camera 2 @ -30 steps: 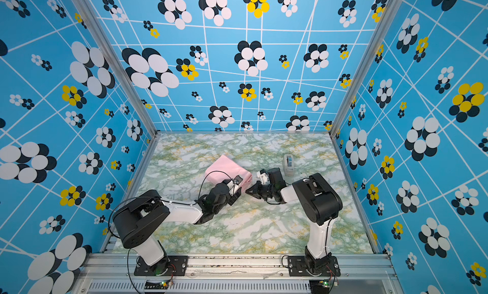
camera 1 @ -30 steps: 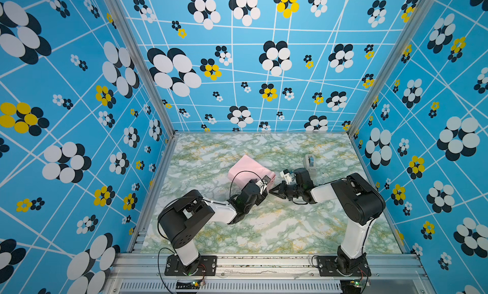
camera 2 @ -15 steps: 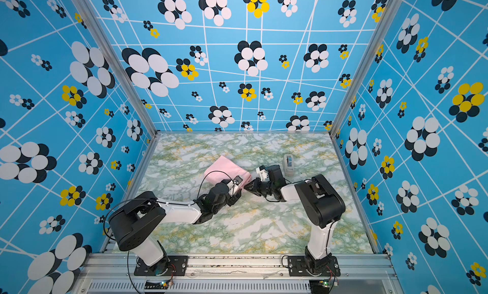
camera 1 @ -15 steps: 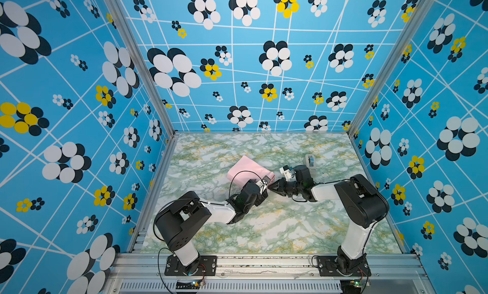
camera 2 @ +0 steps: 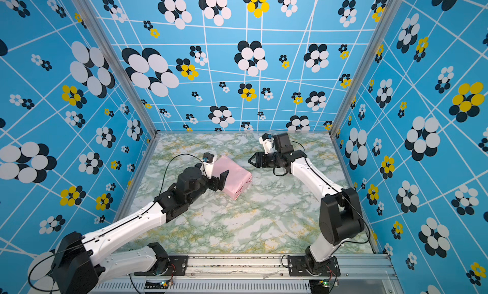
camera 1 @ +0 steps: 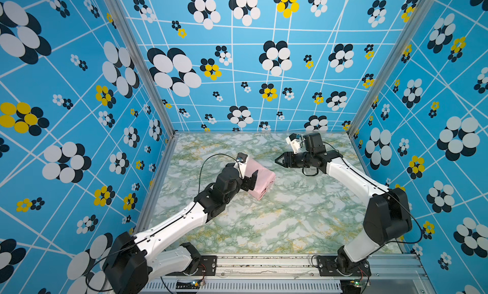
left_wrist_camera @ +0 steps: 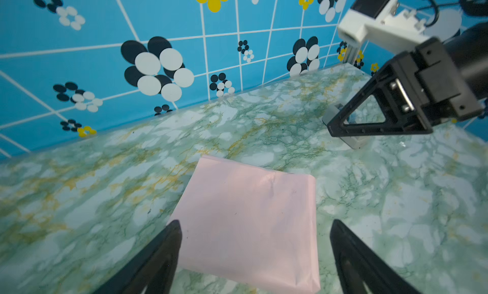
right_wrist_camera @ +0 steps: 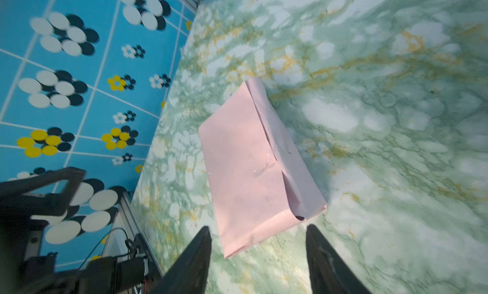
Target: Wrap the gift box in paper
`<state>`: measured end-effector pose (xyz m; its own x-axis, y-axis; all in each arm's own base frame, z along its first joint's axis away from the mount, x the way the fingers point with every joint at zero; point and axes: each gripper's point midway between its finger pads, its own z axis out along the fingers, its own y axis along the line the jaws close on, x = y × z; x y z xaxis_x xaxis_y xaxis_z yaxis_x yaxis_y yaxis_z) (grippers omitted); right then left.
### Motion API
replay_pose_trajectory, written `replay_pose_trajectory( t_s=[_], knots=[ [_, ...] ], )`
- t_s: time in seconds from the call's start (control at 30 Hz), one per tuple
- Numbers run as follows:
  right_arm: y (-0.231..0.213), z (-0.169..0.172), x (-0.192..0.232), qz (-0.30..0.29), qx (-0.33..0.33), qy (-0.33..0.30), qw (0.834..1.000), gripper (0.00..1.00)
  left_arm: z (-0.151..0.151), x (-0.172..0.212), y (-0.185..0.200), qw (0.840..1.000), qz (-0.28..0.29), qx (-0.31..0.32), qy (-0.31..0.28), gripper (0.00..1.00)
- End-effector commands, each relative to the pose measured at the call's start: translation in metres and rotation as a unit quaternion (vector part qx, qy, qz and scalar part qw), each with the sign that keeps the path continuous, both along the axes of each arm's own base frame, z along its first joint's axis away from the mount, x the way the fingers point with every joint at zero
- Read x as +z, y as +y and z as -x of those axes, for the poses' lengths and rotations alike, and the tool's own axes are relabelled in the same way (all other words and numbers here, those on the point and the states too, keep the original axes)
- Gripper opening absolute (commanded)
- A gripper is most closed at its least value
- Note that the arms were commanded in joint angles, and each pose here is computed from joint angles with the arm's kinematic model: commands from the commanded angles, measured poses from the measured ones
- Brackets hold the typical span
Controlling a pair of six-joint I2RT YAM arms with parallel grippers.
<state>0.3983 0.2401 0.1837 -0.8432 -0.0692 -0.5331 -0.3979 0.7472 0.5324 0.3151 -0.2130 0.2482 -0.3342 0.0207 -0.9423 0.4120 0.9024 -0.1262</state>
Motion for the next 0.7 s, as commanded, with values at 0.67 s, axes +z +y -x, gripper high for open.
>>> replay_pose_trajectory(
  t_s=[0.67],
  knots=[
    [0.031,0.095,-0.059,0.015,0.033,0.248,0.968,0.63,0.007,-0.123,0.023,0.915,0.276,0.054,0.29,0.9]
  ],
)
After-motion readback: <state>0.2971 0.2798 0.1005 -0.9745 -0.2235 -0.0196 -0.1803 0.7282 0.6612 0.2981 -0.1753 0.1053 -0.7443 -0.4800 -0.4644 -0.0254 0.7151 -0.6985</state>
